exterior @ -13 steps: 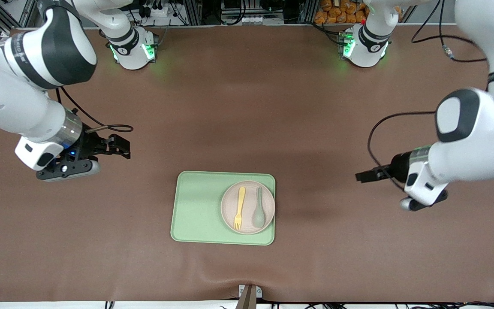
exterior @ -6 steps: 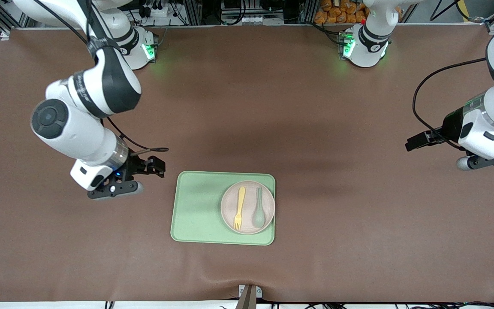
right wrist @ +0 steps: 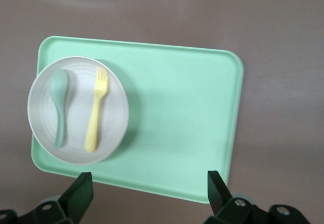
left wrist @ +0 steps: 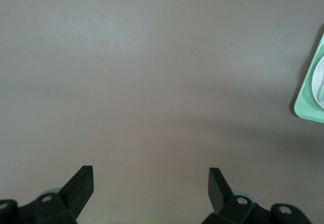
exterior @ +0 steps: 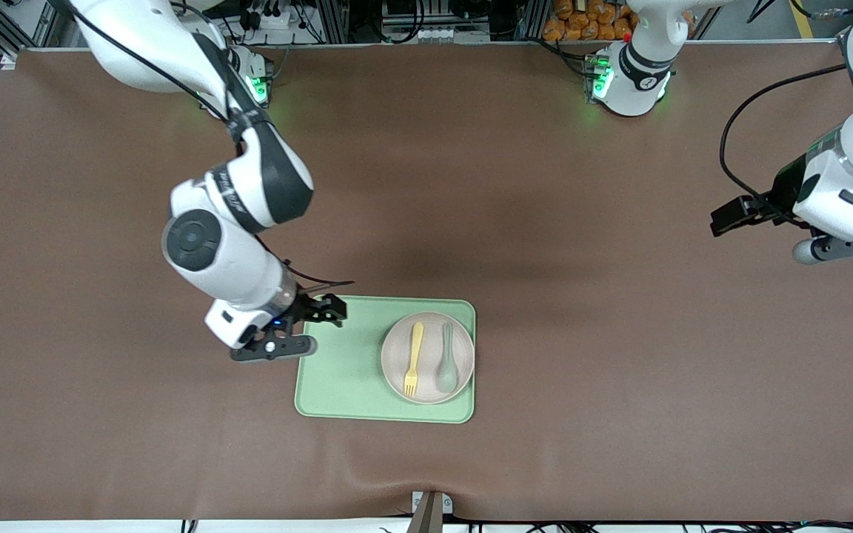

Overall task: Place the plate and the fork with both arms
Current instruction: 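Move the right gripper over the plate while the left gripper withdraws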

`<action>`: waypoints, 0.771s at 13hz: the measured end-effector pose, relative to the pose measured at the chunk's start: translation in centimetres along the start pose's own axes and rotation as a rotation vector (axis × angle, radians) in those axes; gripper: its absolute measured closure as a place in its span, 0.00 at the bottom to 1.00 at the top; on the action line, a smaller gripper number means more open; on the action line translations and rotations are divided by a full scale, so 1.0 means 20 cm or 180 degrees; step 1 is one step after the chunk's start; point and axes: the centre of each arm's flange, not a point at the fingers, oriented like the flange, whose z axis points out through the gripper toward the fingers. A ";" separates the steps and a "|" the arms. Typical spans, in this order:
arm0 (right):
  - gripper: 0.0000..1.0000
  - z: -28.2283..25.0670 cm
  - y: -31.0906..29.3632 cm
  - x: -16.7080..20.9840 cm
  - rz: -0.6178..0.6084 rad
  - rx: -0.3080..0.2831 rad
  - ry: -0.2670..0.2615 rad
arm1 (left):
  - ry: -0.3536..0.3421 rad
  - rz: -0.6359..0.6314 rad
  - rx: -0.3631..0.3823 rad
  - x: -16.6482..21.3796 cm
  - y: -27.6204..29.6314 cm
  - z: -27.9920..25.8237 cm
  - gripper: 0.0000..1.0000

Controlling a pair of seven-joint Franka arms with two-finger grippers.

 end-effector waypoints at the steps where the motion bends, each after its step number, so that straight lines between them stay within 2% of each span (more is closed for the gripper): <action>1: 0.00 0.06 -0.06 0.01 0.0052 0.0045 0.0096 | -0.0020 0.0052 0.0028 -0.02 -0.01 -0.02 0.00; 2: 0.00 0.11 -0.11 0.02 0.0078 0.0079 0.0165 | -0.0046 0.0112 0.0056 -0.05 -0.02 -0.04 0.00; 7: 0.00 0.23 -0.29 0.03 0.0158 0.0088 0.0239 | -0.0058 0.0414 0.0104 -0.17 -0.05 -0.16 0.00; 8: 0.07 0.26 -0.32 0.03 0.0185 0.0090 0.0242 | -0.0063 0.0469 0.0108 -0.19 -0.05 -0.18 0.00; 10: 0.09 0.36 -0.38 0.02 0.0264 0.0058 0.0227 | -0.0083 0.0570 0.0119 -0.23 -0.04 -0.22 0.00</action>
